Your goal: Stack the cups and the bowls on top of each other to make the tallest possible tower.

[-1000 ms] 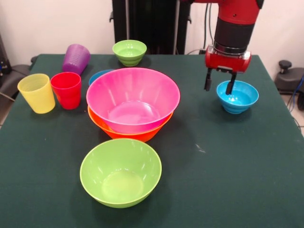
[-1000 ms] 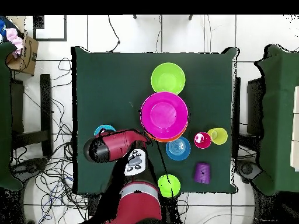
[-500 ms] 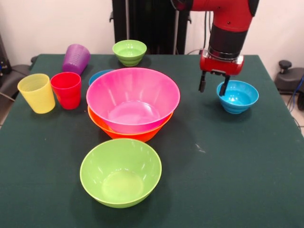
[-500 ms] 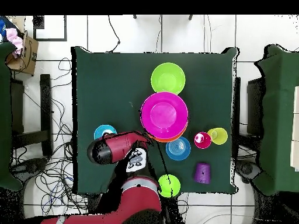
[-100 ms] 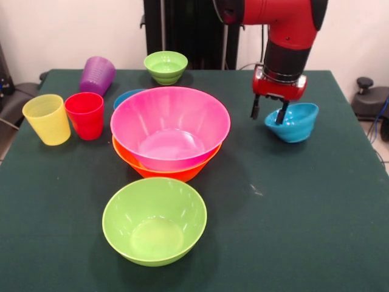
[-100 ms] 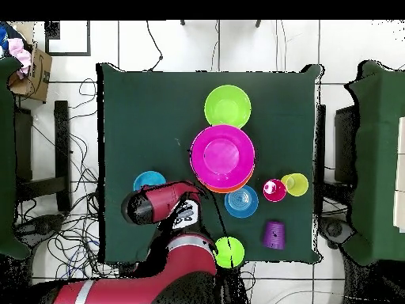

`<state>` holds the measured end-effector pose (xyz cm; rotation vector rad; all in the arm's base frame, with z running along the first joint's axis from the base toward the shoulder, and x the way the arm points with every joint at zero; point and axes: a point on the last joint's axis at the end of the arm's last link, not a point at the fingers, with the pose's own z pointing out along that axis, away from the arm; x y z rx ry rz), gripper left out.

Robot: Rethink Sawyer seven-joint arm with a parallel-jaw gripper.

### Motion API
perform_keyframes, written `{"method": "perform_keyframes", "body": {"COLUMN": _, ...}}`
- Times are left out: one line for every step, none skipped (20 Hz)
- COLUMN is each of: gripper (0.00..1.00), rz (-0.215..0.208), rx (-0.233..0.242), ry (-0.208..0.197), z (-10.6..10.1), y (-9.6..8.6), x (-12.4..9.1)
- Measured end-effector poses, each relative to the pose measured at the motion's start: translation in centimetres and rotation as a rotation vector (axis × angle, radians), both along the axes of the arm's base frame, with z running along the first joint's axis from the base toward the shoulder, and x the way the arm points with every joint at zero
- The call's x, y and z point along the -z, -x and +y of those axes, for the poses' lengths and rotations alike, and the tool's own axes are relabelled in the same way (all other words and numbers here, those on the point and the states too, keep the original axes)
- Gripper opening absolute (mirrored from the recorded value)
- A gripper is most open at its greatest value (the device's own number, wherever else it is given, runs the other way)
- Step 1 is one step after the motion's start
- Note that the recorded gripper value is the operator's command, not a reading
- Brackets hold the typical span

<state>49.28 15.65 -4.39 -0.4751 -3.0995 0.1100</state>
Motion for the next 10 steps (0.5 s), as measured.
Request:
{"method": "perform_keyframes", "body": {"gripper": 1.0, "rz": 0.005, "rx": 0.0, "ry": 0.0, "z": 0.0, "y": 0.2, "x": 0.28}}
{"method": "perform_keyframes", "body": {"gripper": 1.0, "rz": 0.01, "rx": 0.0, "ry": -0.002, "z": 0.04, "y": 0.49, "x": 0.84}}
{"method": "perform_keyframes", "body": {"gripper": 1.0, "rz": 0.005, "rx": -0.001, "ry": -0.003, "z": 0.03, "y": 0.41, "x": 0.77}}
{"method": "perform_keyframes", "body": {"gripper": 1.0, "rz": 0.0, "rx": -0.001, "ry": -0.004, "z": 0.03, "y": 0.29, "x": 0.71}}
{"method": "perform_keyframes", "body": {"gripper": 1.0, "rz": -0.002, "rx": -0.001, "ry": -0.004, "z": 0.04, "y": 0.24, "x": 0.69}}
{"method": "perform_keyframes", "body": {"gripper": 1.0, "rz": -0.005, "rx": -0.001, "ry": -0.005, "z": 0.04, "y": 0.22, "x": 0.7}}
{"method": "perform_keyframes", "body": {"gripper": 1.0, "rz": -0.005, "rx": -0.001, "ry": -0.005, "z": 0.04, "y": 0.21, "x": 0.7}}
{"method": "perform_keyframes", "body": {"gripper": 1.0, "rz": -0.006, "rx": -0.001, "ry": -0.005, "z": 0.04, "y": 0.2, "x": 0.7}}
{"method": "perform_keyframes", "body": {"gripper": 1.0, "rz": -0.005, "rx": -0.001, "ry": -0.006, "z": 0.04, "y": 0.2, "x": 0.7}}
{"method": "perform_keyframes", "body": {"gripper": 1.0, "rz": -0.005, "rx": 0.0, "ry": -0.006, "z": 0.02, "y": 0.19, "x": 0.7}}
